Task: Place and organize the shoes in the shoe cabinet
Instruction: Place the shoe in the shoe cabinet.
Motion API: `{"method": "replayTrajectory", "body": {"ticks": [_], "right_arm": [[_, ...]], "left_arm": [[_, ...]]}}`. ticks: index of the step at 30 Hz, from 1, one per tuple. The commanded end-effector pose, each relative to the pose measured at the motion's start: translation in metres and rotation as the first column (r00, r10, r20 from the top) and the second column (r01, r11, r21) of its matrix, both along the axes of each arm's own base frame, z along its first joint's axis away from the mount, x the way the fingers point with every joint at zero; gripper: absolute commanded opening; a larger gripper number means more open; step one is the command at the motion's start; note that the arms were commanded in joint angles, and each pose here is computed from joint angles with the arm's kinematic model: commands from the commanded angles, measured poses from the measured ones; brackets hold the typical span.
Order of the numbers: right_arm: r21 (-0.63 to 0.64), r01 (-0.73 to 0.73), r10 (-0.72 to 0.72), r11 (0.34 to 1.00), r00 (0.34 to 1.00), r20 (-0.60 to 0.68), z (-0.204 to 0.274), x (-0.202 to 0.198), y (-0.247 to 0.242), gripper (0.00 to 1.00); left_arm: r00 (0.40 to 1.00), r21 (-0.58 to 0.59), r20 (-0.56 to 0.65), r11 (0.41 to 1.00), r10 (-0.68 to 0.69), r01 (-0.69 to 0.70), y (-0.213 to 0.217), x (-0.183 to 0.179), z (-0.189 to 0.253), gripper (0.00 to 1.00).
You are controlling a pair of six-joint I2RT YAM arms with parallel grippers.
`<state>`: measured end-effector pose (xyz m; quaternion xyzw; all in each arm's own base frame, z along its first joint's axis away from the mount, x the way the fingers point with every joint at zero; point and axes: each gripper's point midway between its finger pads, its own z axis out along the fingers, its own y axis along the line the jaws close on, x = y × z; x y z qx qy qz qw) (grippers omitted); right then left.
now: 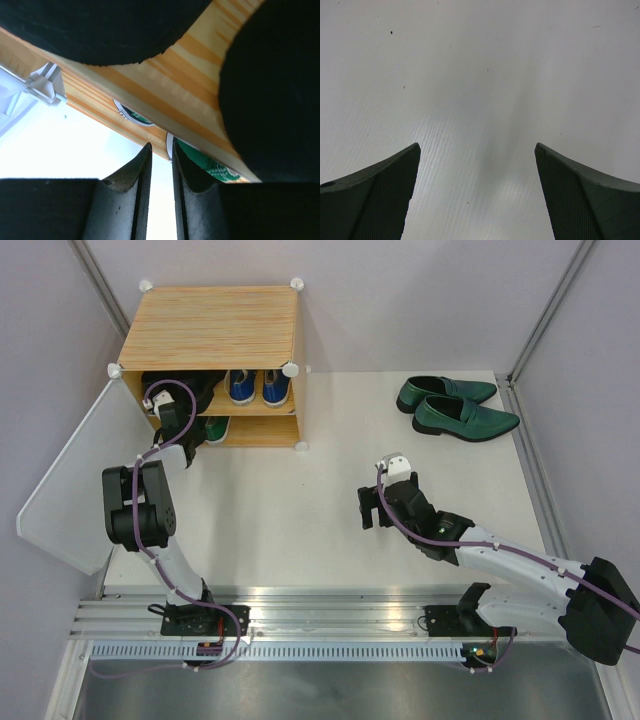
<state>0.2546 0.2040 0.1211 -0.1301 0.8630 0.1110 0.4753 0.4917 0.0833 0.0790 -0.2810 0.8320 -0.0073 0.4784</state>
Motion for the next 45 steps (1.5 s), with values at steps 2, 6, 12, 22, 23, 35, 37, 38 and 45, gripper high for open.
{"method": "replayTrajectory", "body": {"ticks": [2,6,12,22,23,35,37,38,45], "right_arm": [[0.017,0.009,-0.010,1.000,0.999,0.040,0.016,0.008,0.005,0.98],[0.019,0.010,-0.010,1.000,0.999,0.039,0.016,0.009,0.005,0.98],[0.013,0.010,-0.010,1.000,0.999,0.037,0.015,0.010,0.006,0.98],[0.011,0.008,-0.009,1.000,0.999,0.035,0.014,0.009,0.006,0.98],[0.011,0.008,-0.009,1.000,0.999,0.035,0.014,0.009,0.006,0.98],[0.004,0.008,-0.008,1.000,0.999,0.033,0.013,0.010,0.006,0.98],[0.006,0.007,-0.007,1.000,0.999,0.034,0.013,0.010,0.007,0.98],[0.007,0.006,-0.007,1.000,0.999,0.032,0.013,0.010,0.007,0.98],[0.007,0.000,0.000,1.000,1.000,0.026,0.012,0.010,0.008,0.98]], "left_arm": [[0.994,-0.094,0.058,0.992,0.088,-0.083,0.019,0.015,0.004,0.26],[0.988,-0.143,0.086,0.983,0.125,-0.112,0.024,0.013,0.005,0.26],[0.982,-0.230,0.153,0.970,0.112,-0.075,0.019,0.013,0.005,0.27],[0.956,-0.434,0.235,0.899,0.174,-0.056,0.010,0.012,0.006,0.25],[0.954,-0.454,0.238,0.889,0.183,-0.057,0.010,0.015,0.008,0.25],[0.923,-0.568,0.218,0.811,0.316,-0.143,0.017,0.013,-0.005,0.26],[0.910,-0.556,0.216,0.811,0.353,-0.182,0.024,0.010,-0.007,0.27],[0.907,-0.550,0.217,0.813,0.362,-0.193,0.026,0.007,-0.007,0.27],[0.839,-0.611,0.235,0.746,0.491,-0.265,0.038,0.000,-0.012,0.30]]}}
